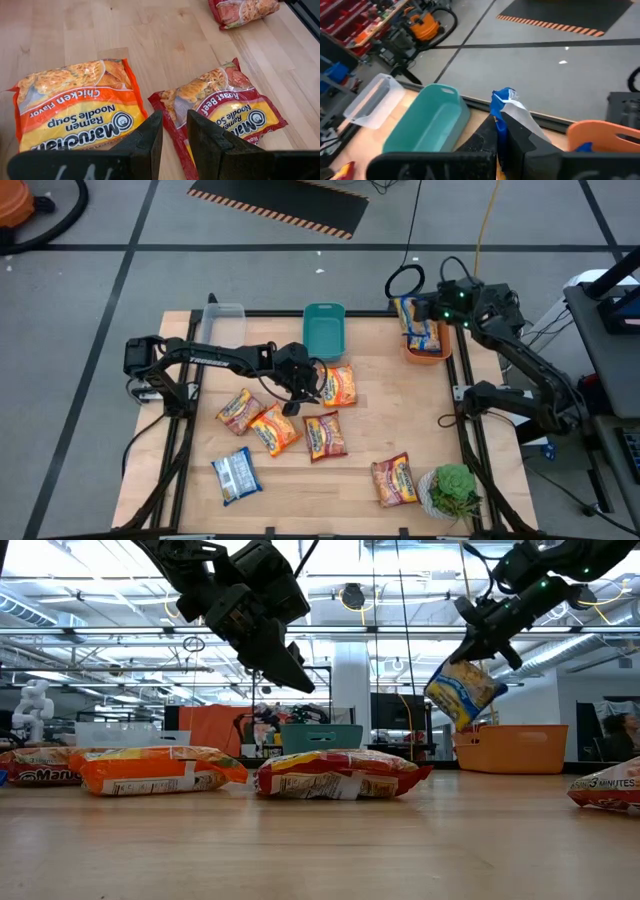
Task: Sort Maruchan noodles
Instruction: Put the right blue noodle pack into the orange bin
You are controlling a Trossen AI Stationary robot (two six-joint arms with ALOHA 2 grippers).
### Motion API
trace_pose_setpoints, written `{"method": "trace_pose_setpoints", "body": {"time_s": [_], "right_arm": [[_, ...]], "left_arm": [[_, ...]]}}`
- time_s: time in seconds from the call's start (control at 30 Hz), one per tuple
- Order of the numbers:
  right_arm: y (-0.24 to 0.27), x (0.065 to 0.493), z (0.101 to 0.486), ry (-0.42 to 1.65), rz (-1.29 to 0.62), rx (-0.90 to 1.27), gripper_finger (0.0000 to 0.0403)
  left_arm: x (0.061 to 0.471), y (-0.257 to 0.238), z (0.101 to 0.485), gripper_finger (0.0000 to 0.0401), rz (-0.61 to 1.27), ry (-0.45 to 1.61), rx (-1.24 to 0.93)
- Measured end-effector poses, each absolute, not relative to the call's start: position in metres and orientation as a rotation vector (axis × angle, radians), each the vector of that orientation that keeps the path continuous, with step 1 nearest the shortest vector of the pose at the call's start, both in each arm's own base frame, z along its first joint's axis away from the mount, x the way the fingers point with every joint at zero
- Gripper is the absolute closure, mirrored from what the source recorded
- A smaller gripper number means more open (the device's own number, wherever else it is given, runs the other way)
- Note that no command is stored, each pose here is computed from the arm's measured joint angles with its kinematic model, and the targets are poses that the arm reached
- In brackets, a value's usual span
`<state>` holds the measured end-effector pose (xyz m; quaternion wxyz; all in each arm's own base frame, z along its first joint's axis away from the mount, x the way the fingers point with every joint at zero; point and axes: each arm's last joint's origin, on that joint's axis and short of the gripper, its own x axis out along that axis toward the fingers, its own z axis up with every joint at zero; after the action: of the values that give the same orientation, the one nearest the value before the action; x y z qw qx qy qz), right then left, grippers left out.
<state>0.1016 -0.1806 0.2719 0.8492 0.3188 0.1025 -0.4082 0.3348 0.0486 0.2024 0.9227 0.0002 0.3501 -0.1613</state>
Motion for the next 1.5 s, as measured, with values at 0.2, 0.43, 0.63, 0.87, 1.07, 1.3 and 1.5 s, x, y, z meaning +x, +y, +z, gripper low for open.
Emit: {"method": "trace_pose_setpoints", "body": {"time_s": [0.2, 0.43, 0.63, 0.87, 1.07, 1.3, 1.5], "right_arm": [[-0.183, 0.090, 0.266, 0.275, -0.911, 0.691, 0.0399], [-0.182, 0.083, 0.261, 0.325, -0.938, 0.711, 0.0399], [-0.182, 0.080, 0.258, 0.351, -0.950, 0.726, 0.0399], [-0.180, 0.082, 0.259, 0.328, -0.853, 0.780, 0.0399], [-0.179, 0.081, 0.257, 0.350, -0.880, 0.800, 0.0399], [-0.178, 0.080, 0.254, 0.381, -0.927, 0.795, 0.0396], [-0.178, 0.078, 0.253, 0.405, -0.959, 0.777, 0.0334]], "left_arm": [[0.334, 0.048, 0.201, 0.0309, -0.325, 0.741, -0.024], [0.332, 0.045, 0.199, 0.0309, -0.330, 0.768, -0.043], [0.333, 0.037, 0.199, 0.0309, -0.353, 0.778, -0.036], [0.333, 0.030, 0.199, 0.0309, -0.375, 0.778, -0.022], [0.333, 0.029, 0.199, 0.0309, -0.379, 0.778, -0.019], [0.333, 0.029, 0.199, 0.0309, -0.379, 0.778, -0.019], [0.333, 0.029, 0.199, 0.0309, -0.382, 0.776, -0.012]]}}
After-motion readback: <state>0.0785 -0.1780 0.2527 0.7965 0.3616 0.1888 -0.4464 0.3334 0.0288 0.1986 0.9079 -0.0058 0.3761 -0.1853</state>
